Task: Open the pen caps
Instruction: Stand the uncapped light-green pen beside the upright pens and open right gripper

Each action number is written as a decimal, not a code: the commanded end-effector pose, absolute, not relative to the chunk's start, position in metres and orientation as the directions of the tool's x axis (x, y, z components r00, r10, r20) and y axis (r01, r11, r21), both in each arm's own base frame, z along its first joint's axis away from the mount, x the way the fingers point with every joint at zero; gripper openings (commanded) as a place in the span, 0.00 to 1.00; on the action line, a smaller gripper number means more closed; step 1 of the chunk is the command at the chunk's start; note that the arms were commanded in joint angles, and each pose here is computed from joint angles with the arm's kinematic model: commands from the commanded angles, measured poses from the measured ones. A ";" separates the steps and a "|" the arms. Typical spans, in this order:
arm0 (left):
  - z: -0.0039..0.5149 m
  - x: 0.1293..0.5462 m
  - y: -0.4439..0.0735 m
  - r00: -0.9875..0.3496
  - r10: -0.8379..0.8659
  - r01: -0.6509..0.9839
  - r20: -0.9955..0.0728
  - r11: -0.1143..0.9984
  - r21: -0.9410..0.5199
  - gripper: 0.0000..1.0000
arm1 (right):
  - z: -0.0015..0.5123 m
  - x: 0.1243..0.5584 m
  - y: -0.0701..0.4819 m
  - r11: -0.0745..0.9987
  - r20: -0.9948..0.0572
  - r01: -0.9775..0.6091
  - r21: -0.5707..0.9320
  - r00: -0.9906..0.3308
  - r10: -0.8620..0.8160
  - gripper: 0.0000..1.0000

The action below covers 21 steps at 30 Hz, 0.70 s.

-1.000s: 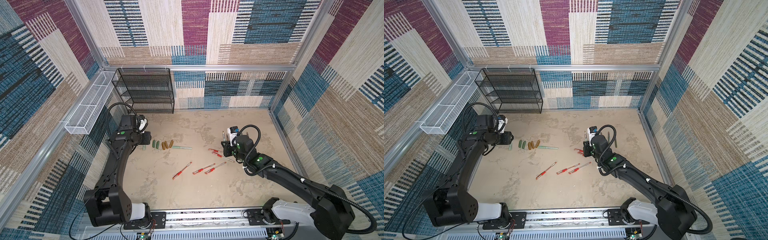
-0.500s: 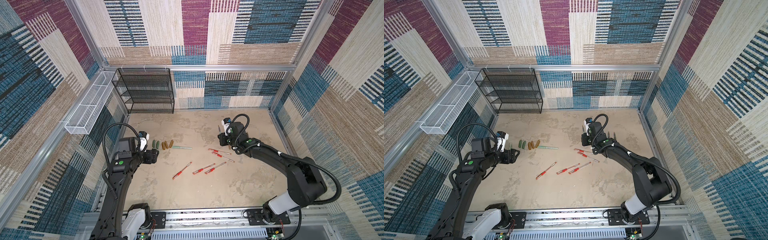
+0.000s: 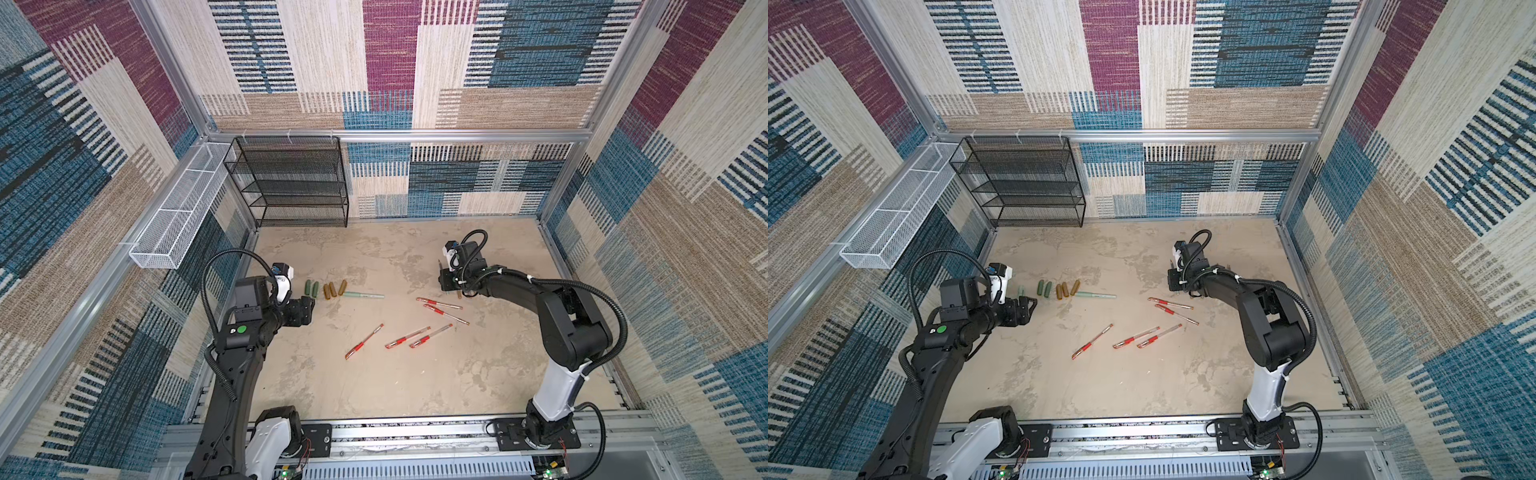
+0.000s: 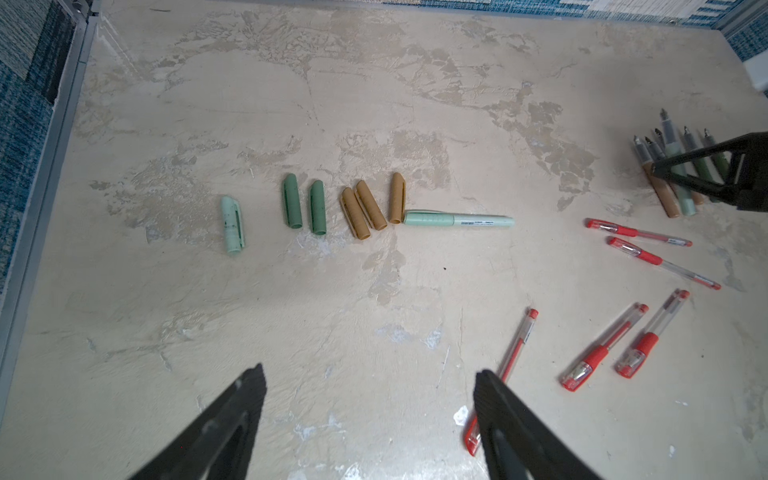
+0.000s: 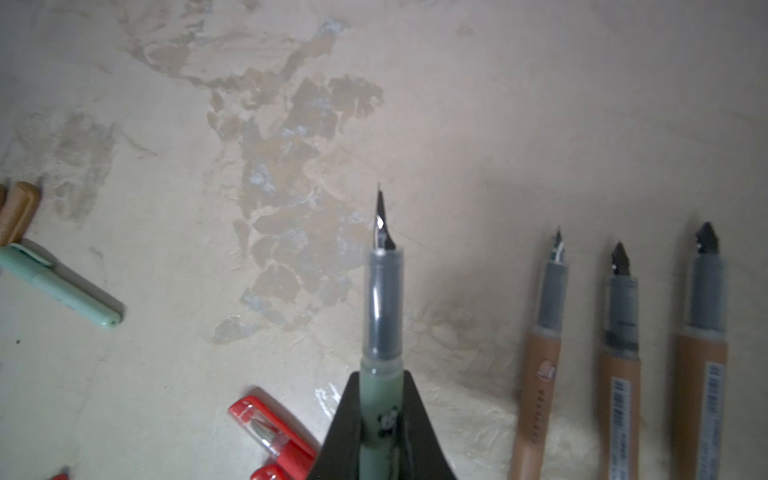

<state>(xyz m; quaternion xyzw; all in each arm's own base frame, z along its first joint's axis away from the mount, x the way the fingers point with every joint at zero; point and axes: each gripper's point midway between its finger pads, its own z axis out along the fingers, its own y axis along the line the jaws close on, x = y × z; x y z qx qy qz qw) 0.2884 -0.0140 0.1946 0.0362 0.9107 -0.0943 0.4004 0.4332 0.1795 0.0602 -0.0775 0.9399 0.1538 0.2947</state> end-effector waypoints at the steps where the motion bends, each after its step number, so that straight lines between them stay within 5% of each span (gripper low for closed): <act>1: 0.199 0.292 -0.017 -0.655 -0.021 0.151 -0.755 0.976 -0.158 0.83 | 0.052 0.437 0.176 0.946 -0.575 -0.223 0.236 -0.817 -0.049 0.02; 21: 0.203 0.294 -0.016 -0.649 -0.028 0.151 -0.761 0.975 -0.165 0.84 | 0.037 0.445 0.165 0.963 -0.546 -0.171 0.208 -0.837 -0.030 0.23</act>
